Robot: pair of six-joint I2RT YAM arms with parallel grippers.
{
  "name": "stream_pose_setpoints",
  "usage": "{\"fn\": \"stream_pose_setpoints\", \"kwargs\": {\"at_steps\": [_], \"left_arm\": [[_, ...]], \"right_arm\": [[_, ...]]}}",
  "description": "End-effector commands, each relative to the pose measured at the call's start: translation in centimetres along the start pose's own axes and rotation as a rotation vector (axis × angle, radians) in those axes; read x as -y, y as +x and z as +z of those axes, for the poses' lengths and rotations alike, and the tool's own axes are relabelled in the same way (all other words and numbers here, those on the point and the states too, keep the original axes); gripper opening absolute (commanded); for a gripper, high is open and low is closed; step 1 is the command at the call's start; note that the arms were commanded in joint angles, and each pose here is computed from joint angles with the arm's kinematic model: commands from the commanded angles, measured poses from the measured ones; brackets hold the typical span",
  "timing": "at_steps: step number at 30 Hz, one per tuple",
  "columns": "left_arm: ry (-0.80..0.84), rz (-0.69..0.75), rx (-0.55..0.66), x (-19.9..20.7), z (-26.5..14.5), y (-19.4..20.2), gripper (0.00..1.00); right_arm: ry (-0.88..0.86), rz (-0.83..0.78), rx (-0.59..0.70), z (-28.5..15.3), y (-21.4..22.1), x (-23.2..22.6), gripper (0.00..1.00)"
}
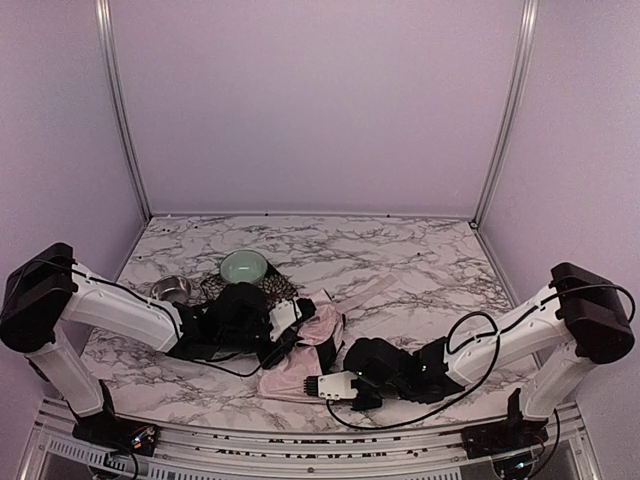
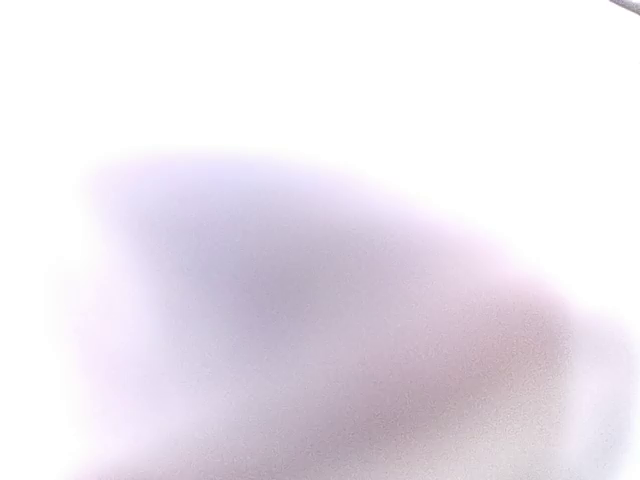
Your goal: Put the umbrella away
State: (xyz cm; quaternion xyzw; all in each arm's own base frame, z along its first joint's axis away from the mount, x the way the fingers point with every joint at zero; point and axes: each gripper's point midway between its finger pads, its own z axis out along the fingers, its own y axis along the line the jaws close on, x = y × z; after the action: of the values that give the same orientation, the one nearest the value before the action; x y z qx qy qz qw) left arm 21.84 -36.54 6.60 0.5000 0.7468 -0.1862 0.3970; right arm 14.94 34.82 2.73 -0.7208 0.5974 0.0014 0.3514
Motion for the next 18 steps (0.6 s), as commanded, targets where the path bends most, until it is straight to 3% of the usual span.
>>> {"fn": "stream_pose_setpoints", "kwargs": {"at_steps": [1, 6, 14, 18], "left_arm": [[-0.099, -0.002, 0.091, -3.6, 0.8, -3.7, 0.0], [-0.191, 0.013, -0.043, -6.6, 2.4, -0.6, 0.0], [-0.169, 0.0, -0.297, -5.9, 4.8, 5.7, 0.0], [-0.097, -0.015, -0.306, -3.7, 5.0, 6.1, 0.0]], "right_arm": [[-0.11, -0.087, -0.033, -0.1, 1.8, -3.7, 0.0], [-0.112, -0.096, -0.027, -0.3, 1.8, -3.9, 0.0], [-0.092, -0.096, -0.012, -0.8, 1.7, -3.5, 0.0], [-0.069, -0.088, 0.004, -1.1, 1.3, -3.0, 0.0]]}}
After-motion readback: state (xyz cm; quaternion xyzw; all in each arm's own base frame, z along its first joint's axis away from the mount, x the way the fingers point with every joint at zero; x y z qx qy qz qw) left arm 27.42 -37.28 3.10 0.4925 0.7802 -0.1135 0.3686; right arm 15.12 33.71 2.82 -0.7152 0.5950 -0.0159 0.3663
